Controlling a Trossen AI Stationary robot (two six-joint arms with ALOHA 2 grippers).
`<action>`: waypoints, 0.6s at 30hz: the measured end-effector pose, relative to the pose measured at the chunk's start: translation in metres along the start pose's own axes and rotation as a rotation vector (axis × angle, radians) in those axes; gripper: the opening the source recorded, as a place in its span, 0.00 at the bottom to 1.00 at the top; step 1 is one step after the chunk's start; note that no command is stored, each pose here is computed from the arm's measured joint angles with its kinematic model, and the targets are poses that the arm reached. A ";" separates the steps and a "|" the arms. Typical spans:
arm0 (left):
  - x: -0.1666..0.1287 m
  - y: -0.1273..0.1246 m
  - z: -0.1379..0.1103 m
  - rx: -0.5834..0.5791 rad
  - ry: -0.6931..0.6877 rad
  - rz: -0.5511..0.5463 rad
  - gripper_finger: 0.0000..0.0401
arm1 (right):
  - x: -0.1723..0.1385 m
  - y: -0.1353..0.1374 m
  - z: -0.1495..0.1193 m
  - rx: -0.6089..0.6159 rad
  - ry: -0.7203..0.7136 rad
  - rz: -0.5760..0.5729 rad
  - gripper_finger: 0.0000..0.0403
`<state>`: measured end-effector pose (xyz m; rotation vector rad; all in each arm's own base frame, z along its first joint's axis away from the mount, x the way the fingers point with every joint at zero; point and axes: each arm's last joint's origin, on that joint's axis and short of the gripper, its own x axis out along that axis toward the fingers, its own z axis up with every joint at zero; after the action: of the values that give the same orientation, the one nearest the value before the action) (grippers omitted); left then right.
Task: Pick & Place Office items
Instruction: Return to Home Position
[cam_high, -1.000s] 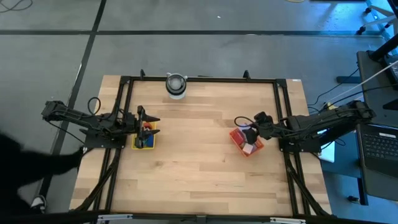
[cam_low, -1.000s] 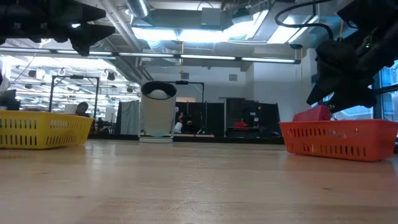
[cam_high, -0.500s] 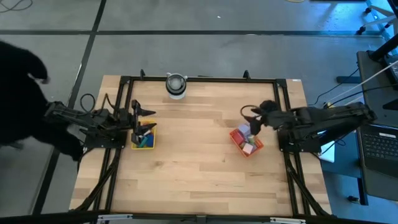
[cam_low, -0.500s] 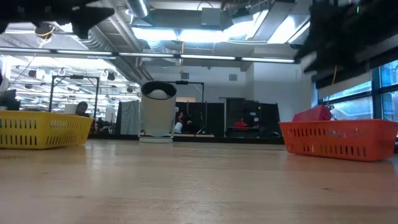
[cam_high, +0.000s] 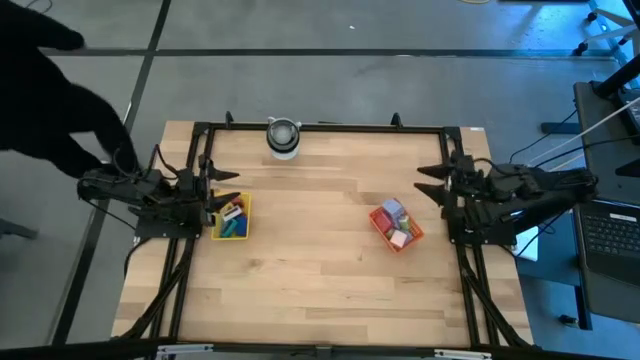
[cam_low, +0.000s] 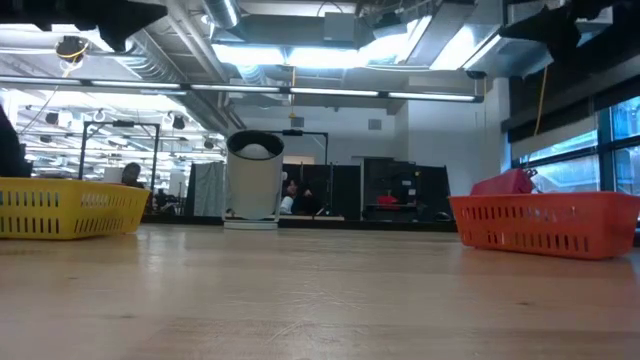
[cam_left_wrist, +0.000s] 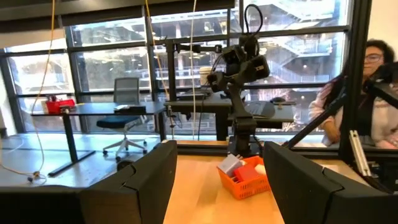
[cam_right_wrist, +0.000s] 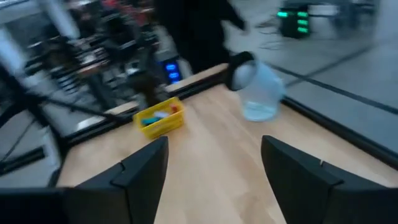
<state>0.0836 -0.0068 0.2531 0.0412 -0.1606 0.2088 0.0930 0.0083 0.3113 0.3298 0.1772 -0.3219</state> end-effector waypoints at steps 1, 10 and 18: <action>-0.002 0.001 0.000 -0.007 -0.001 -0.002 0.59 | -0.001 0.000 -0.002 -0.013 -0.012 0.036 0.64; -0.003 -0.002 -0.028 -0.020 0.026 -0.023 0.59 | 0.013 -0.006 -0.042 -0.129 0.013 0.144 0.63; -0.003 -0.005 -0.051 -0.036 -0.011 -0.025 0.59 | 0.030 -0.006 -0.077 -0.206 -0.033 0.307 0.63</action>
<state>0.0899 -0.0089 0.2020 0.0087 -0.1746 0.1812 0.1099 0.0213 0.2317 0.1444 0.1237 -0.0048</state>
